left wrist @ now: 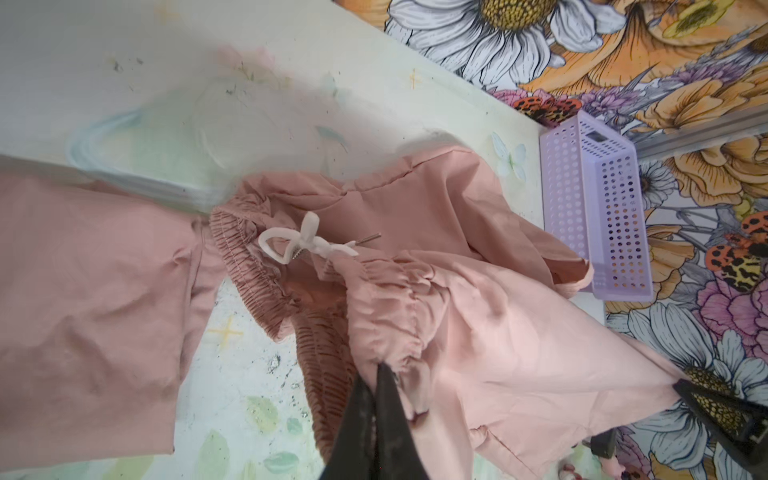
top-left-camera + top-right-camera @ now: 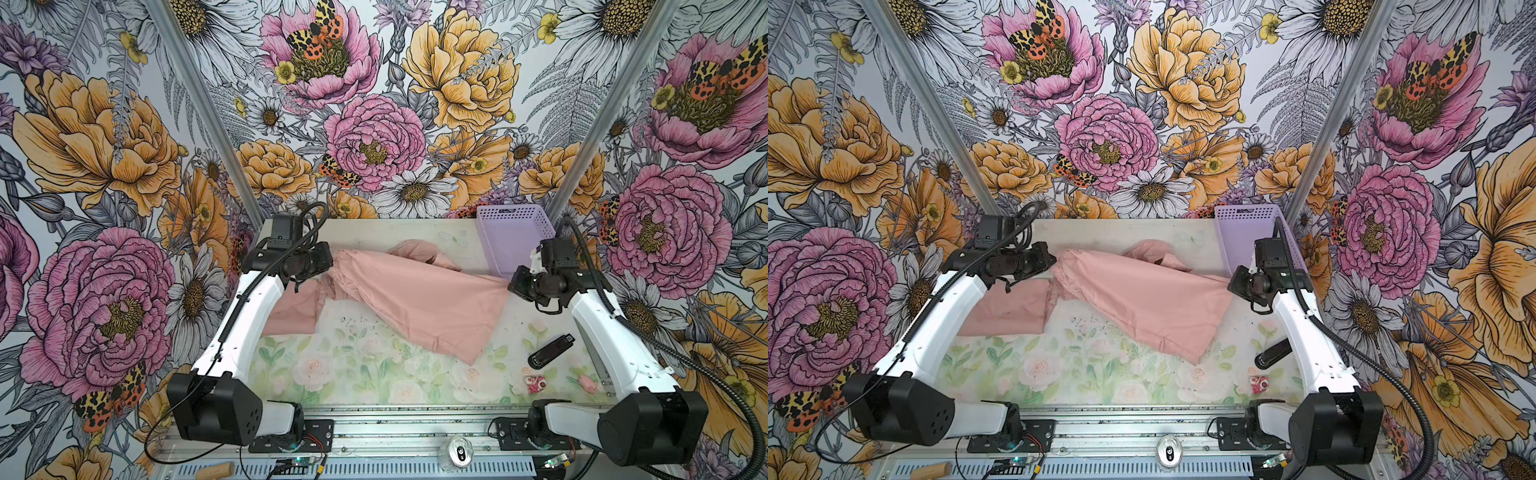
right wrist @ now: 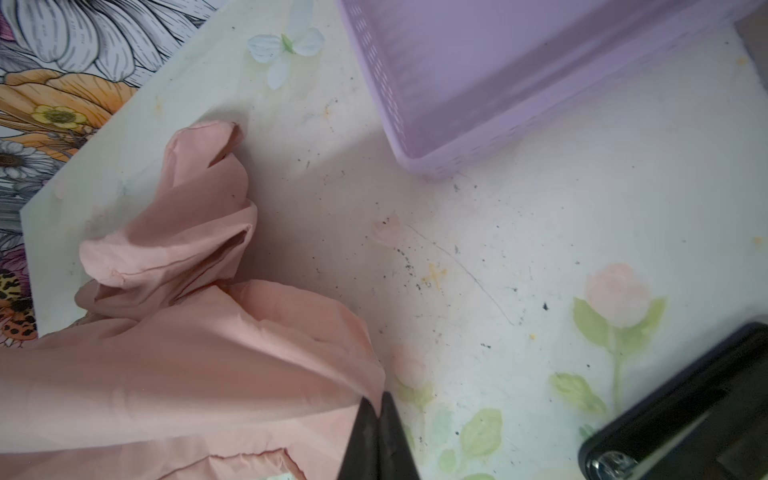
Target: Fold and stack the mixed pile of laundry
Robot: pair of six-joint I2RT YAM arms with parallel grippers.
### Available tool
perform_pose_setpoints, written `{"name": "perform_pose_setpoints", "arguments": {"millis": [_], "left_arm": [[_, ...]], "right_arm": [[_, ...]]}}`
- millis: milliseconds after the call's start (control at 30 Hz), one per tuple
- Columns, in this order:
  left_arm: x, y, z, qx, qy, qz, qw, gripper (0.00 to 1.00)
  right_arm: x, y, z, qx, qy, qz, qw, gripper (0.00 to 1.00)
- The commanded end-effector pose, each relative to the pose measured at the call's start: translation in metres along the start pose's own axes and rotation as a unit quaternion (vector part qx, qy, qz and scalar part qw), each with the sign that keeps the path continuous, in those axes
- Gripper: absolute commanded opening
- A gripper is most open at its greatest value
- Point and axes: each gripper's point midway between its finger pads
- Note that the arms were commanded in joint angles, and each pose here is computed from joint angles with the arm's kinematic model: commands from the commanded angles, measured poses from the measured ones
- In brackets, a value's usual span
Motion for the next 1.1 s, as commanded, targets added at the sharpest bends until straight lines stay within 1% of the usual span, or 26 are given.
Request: {"name": "perform_pose_setpoints", "arguments": {"millis": [0,67,133,167,200,267,333,433,533,633,700,767,833,967,1067], "left_arm": [[0.026,-0.015,-0.059,0.076,0.020,0.026,0.997,0.00],[0.041,-0.019,-0.086,0.095,0.027,0.043,0.994,0.00],[0.053,-0.021,-0.103,0.106,0.037,0.051,0.992,0.00],[0.057,-0.022,-0.108,0.109,0.041,0.053,0.992,0.00],[0.059,-0.022,-0.110,0.109,0.041,0.053,0.992,0.00],[0.057,-0.023,-0.110,0.108,0.043,0.048,0.992,0.00],[0.052,-0.024,-0.106,0.107,0.038,0.046,0.993,0.00],[0.053,-0.026,-0.100,0.100,0.033,0.055,0.993,0.00],[0.059,-0.031,-0.095,0.096,0.033,0.071,0.992,0.00],[0.063,-0.038,-0.084,0.091,0.034,0.083,0.992,0.00],[0.063,-0.044,-0.076,0.090,0.031,0.088,0.992,0.00],[0.064,-0.050,-0.068,0.089,0.027,0.093,0.991,0.00],[0.064,-0.057,-0.061,0.089,0.023,0.098,0.991,0.00],[0.064,-0.067,-0.052,0.090,0.017,0.102,0.991,0.00],[0.065,-0.072,-0.049,0.092,0.019,0.101,0.990,0.00]], "right_arm": [[-0.011,-0.009,-0.009,0.029,0.004,-0.024,0.999,0.00],[-0.013,-0.015,-0.009,0.036,0.008,-0.028,0.999,0.00],[-0.015,-0.024,-0.009,0.048,0.013,-0.030,0.998,0.00],[-0.014,-0.030,-0.008,0.053,0.016,-0.027,0.998,0.04],[-0.011,-0.036,-0.007,0.058,0.018,-0.020,0.998,0.10],[-0.007,-0.046,-0.008,0.075,0.023,-0.012,0.997,0.23],[-0.003,-0.049,-0.016,0.090,0.030,-0.008,0.995,0.32],[-0.007,-0.042,-0.050,0.113,0.031,-0.014,0.993,0.43],[-0.021,-0.026,-0.094,0.138,0.002,-0.028,0.990,0.52],[-0.026,-0.015,-0.137,0.162,-0.039,-0.028,0.986,0.56],[-0.024,-0.015,-0.164,0.186,-0.060,-0.026,0.980,0.57],[-0.023,-0.018,-0.190,0.210,-0.069,-0.031,0.975,0.57],[-0.025,-0.021,-0.211,0.229,-0.064,-0.047,0.970,0.57],[-0.026,-0.025,-0.230,0.241,-0.059,-0.064,0.967,0.57],[-0.014,-0.032,-0.235,0.236,-0.061,-0.044,0.969,0.57]]}}
Point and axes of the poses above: each gripper's point midway between its finger pads, its own y axis back along the fingers, its own x axis along the line the jaws close on, z = x × y, and after that the axes turned 7 degrees about y, right-handed
